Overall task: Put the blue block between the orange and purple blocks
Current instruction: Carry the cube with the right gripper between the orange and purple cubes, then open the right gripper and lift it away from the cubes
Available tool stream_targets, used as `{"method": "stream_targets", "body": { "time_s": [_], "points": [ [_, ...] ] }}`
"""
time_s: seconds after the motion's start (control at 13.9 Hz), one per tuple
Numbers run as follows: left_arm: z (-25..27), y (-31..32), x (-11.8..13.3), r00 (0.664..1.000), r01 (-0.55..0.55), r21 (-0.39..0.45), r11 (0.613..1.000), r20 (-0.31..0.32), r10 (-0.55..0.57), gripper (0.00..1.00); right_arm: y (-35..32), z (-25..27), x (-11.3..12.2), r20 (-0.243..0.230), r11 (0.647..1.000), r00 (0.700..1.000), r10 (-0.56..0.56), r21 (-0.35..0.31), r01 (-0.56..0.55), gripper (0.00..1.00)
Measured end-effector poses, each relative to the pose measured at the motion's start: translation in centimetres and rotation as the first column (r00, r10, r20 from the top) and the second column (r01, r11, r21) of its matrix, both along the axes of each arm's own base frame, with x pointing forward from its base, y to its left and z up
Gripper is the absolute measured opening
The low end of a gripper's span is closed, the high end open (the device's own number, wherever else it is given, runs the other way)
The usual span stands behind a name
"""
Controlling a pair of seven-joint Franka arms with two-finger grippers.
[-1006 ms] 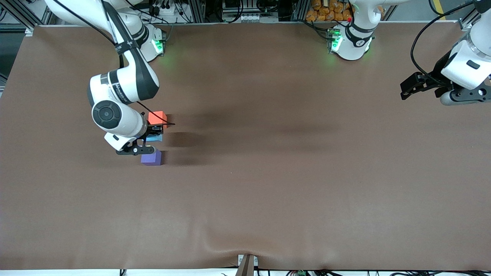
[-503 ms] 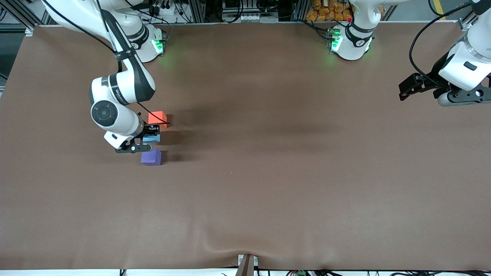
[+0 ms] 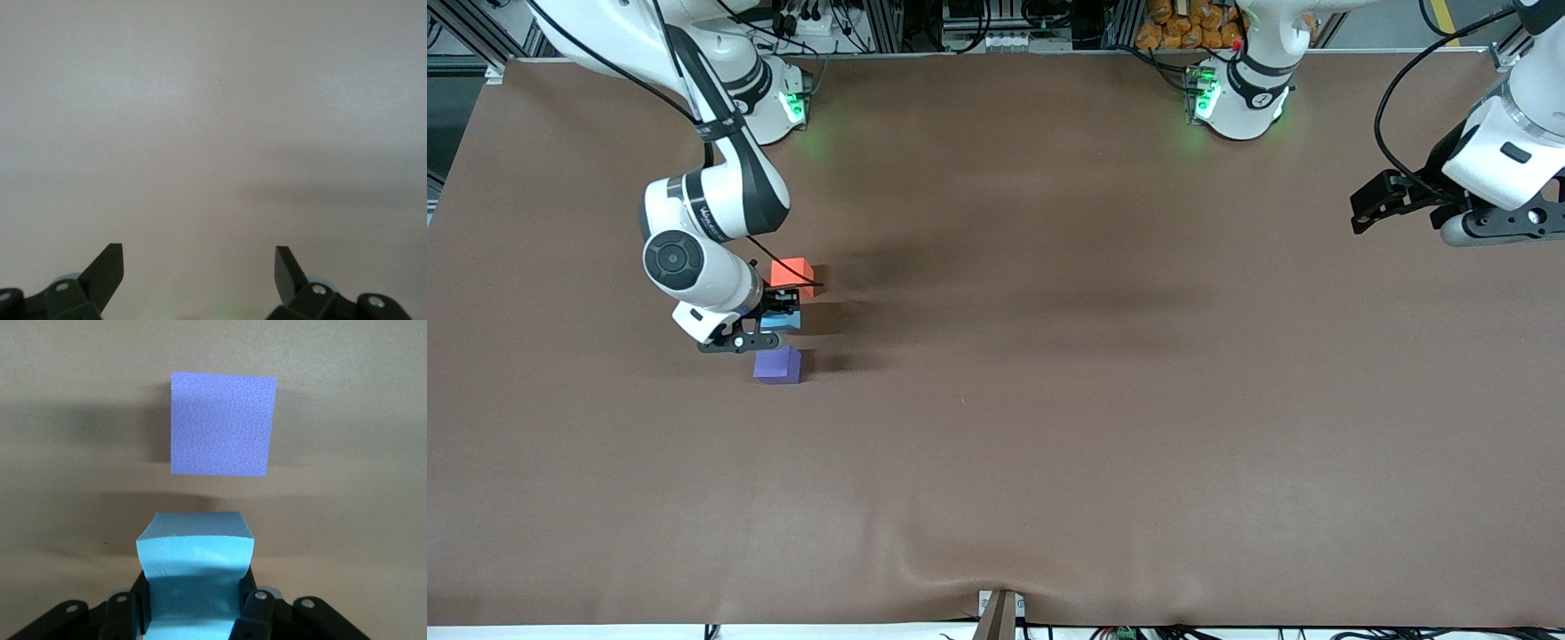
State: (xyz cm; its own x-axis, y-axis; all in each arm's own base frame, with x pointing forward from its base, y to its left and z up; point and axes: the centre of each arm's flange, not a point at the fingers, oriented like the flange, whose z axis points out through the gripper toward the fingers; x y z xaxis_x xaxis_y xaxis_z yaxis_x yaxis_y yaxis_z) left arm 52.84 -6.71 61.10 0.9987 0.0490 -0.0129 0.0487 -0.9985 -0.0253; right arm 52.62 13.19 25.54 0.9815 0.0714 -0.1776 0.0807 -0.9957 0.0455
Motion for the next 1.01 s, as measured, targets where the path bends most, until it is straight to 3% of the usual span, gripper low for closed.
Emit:
{"method": "stream_targets", "body": {
  "time_s": [0.86,1.01],
  "points": [
    [0.4,0.0,-0.1,1.000,0.005,0.000,1.000,0.003,-0.005,1.00,-0.1,-4.5,-0.8,0.025,1.000,1.000,0.002,0.010,-0.002,0.52],
    [0.4,0.0,-0.1,1.000,0.006,0.000,1.000,0.002,-0.006,1.00,-0.1,-4.5,-0.8,0.024,1.000,1.000,0.002,0.010,-0.002,0.67]
  ]
}}
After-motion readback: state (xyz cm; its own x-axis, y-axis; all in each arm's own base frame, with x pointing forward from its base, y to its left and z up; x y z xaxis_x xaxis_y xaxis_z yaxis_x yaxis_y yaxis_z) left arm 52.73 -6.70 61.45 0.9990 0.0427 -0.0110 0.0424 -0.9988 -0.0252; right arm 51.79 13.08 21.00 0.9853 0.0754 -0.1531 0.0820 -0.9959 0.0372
